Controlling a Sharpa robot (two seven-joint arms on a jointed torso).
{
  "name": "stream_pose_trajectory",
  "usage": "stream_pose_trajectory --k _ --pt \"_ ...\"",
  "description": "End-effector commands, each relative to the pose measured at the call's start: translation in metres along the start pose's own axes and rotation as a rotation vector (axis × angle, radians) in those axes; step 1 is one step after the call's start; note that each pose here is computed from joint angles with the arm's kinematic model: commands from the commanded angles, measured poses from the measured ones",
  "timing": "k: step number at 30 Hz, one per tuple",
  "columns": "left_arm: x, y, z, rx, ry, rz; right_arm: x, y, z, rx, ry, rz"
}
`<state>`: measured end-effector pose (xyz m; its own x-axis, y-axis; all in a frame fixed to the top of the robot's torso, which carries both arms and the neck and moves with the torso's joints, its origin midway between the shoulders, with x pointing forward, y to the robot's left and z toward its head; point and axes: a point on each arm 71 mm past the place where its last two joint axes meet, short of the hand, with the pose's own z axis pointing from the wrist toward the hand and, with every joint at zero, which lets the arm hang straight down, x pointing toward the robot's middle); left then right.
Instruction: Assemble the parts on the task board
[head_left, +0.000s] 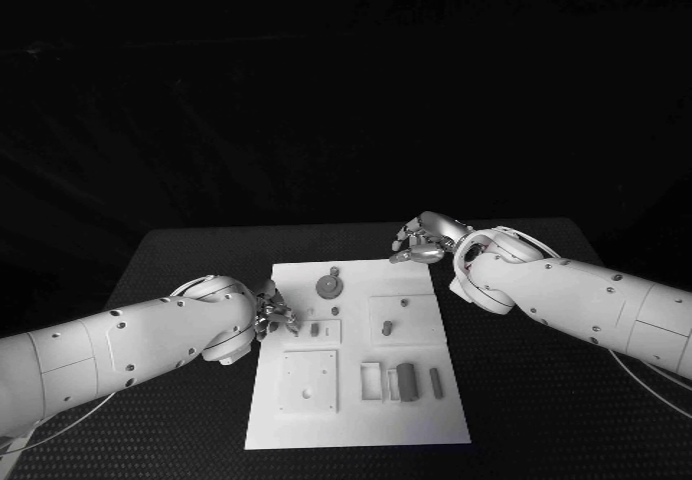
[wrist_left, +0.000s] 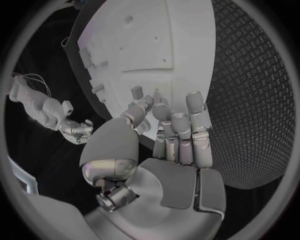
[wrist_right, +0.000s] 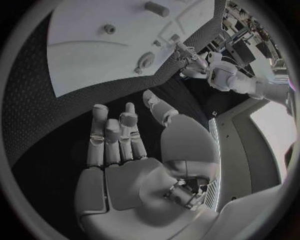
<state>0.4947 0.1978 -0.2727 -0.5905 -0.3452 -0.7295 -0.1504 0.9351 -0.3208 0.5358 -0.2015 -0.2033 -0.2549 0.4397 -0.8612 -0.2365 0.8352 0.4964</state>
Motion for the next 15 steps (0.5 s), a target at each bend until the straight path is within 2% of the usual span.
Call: stream_pose_trajectory --k 1,15 --pt "0.0015 -0.0024 0.0002 0.006 -0.007 0.026 0.0009 0.0010 -0.0001 -0.008 0.011 -0.001" --pt "0.0034 -0.0023 0.0012 0.004 -0.009 0.028 0.0007 0.0006 -0.0002 -0.007 0.011 -0.001"
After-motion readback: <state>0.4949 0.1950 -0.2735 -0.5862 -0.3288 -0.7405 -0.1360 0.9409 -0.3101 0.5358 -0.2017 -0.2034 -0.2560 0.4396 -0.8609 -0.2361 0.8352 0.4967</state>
